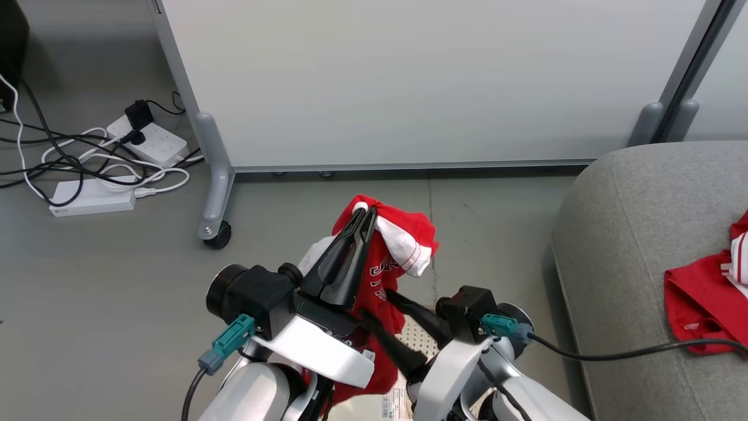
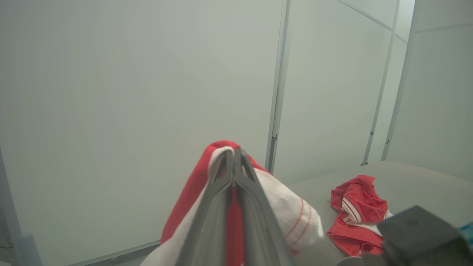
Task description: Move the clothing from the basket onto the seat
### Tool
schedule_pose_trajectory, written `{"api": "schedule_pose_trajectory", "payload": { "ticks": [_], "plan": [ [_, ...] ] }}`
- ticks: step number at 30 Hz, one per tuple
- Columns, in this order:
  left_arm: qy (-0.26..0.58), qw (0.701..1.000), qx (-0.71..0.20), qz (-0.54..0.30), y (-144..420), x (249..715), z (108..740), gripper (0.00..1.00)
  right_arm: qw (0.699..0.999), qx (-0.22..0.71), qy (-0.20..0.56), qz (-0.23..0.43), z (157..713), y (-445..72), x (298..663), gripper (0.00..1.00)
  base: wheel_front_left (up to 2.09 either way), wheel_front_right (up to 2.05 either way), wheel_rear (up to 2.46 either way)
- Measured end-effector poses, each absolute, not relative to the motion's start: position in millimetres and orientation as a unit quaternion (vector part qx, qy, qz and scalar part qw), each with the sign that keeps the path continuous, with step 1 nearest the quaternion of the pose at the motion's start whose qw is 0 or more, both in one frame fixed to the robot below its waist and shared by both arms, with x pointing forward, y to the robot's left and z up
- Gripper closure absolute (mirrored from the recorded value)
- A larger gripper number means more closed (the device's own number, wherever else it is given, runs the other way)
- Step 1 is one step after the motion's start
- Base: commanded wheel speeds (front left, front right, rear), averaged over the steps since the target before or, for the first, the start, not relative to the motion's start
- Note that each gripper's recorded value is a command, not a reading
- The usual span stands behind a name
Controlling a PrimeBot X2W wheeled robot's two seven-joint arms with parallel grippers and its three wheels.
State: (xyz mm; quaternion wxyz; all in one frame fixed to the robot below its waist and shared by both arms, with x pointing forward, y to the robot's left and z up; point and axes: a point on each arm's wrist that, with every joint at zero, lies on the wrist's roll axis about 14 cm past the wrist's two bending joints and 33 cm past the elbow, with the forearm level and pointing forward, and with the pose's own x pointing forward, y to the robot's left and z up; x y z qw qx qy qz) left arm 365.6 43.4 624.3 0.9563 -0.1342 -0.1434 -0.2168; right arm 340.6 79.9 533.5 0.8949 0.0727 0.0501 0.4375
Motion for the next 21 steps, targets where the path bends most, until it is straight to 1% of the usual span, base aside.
{"api": "schedule_pose_trajectory", "payload": {
  "ticks": [1,6,12,13,14,15,19,21],
  "plan": [
    [-0.144,0.956,-0.134,-0.216,43.6,365.8,624.8,1.00,0.893,0.074,0.052,0.440,532.9,81.6,341.4,1.00,0.00,0.00,0.00],
    [-0.142,0.956,-0.137,-0.215,44.0,365.6,623.3,1.00,0.891,0.084,0.048,0.443,534.0,84.8,346.0,1.00,0.00,0.00,0.00],
    [-0.141,0.957,-0.135,-0.214,45.2,367.1,621.4,1.00,0.897,0.096,0.034,0.430,539.4,78.4,358.2,1.00,0.00,0.00,0.00],
    [-0.146,0.957,-0.135,-0.211,46.6,367.6,622.8,0.70,0.899,0.101,0.029,0.425,541.9,76.3,361.2,1.00,0.00,0.00,0.00],
    [-0.150,0.956,-0.135,-0.211,47.2,367.6,624.2,0.15,0.901,0.103,0.027,0.422,543.1,74.4,363.9,1.00,0.00,0.00,0.00],
    [-0.152,0.957,-0.134,-0.208,48.2,368.3,624.3,0.00,0.902,0.105,0.022,0.418,545.4,72.4,366.5,1.00,0.00,0.00,0.00],
    [-0.159,0.959,-0.126,-0.200,53.0,371.1,625.2,0.00,0.911,0.111,0.000,0.396,556.1,59.8,380.4,1.00,0.00,0.00,0.00],
    [-0.141,0.963,-0.117,-0.200,54.5,372.1,615.7,0.00,0.916,0.114,-0.010,0.384,561.1,52.2,387.8,1.00,0.00,0.00,0.00]
  ]
}}
